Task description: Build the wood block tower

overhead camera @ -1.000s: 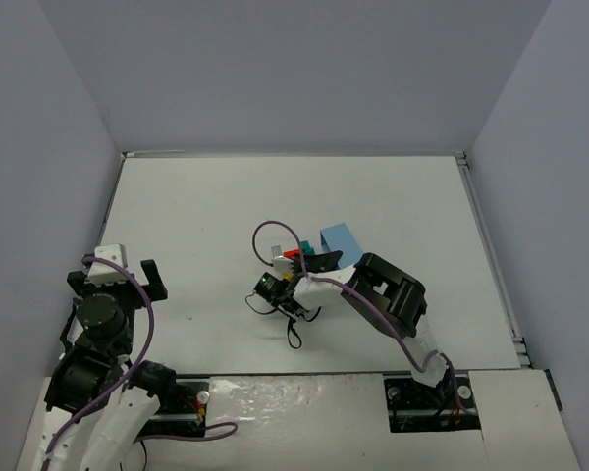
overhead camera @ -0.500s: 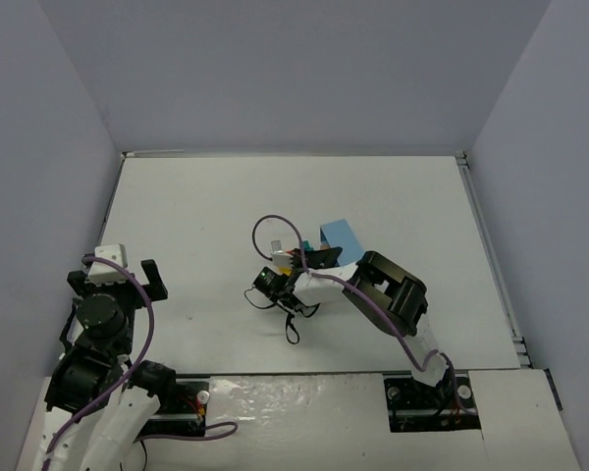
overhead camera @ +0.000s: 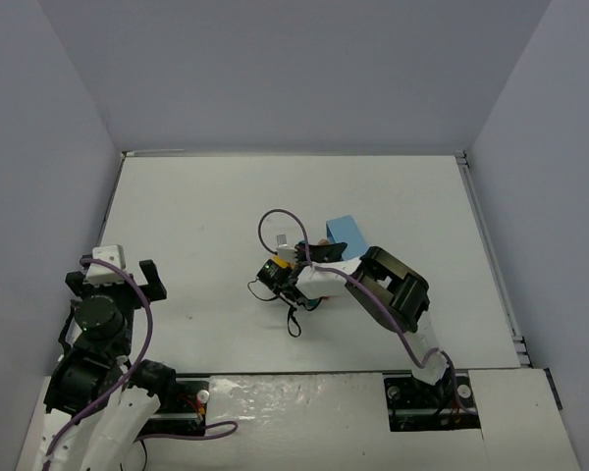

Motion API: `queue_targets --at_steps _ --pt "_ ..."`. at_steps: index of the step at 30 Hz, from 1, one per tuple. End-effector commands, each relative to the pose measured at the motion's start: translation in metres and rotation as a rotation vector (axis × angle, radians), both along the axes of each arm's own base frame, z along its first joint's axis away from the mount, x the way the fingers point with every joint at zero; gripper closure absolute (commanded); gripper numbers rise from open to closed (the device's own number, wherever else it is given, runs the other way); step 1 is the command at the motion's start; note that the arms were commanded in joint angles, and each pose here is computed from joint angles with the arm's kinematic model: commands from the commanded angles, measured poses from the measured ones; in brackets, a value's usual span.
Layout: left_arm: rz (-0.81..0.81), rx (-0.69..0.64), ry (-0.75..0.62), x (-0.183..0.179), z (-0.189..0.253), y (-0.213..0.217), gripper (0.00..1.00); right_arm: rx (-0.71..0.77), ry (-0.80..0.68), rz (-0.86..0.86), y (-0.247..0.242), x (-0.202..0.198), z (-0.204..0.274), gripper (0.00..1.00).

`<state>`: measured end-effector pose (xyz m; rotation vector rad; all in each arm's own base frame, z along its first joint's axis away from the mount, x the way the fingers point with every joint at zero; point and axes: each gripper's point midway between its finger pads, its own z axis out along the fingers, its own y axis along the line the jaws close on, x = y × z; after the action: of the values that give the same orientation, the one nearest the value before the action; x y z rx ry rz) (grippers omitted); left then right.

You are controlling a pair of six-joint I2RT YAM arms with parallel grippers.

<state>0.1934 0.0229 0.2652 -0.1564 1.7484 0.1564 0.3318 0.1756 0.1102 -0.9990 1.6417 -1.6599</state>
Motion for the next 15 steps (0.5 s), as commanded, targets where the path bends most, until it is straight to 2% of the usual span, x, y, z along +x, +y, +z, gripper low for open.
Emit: queue_targets --at_steps 1,7,15 --pt "0.008 -0.035 -0.071 0.002 0.022 0.0 0.03 -0.061 -0.222 -0.078 -0.003 -0.012 0.058 1.0" --pt "0.011 -0.035 -0.073 0.003 0.022 0.0 0.03 -0.057 -0.238 -0.1 -0.012 -0.012 0.065 1.0" --pt "0.008 -0.038 -0.079 0.001 0.023 0.0 0.03 0.103 -0.286 -0.124 -0.044 -0.016 0.082 1.0"
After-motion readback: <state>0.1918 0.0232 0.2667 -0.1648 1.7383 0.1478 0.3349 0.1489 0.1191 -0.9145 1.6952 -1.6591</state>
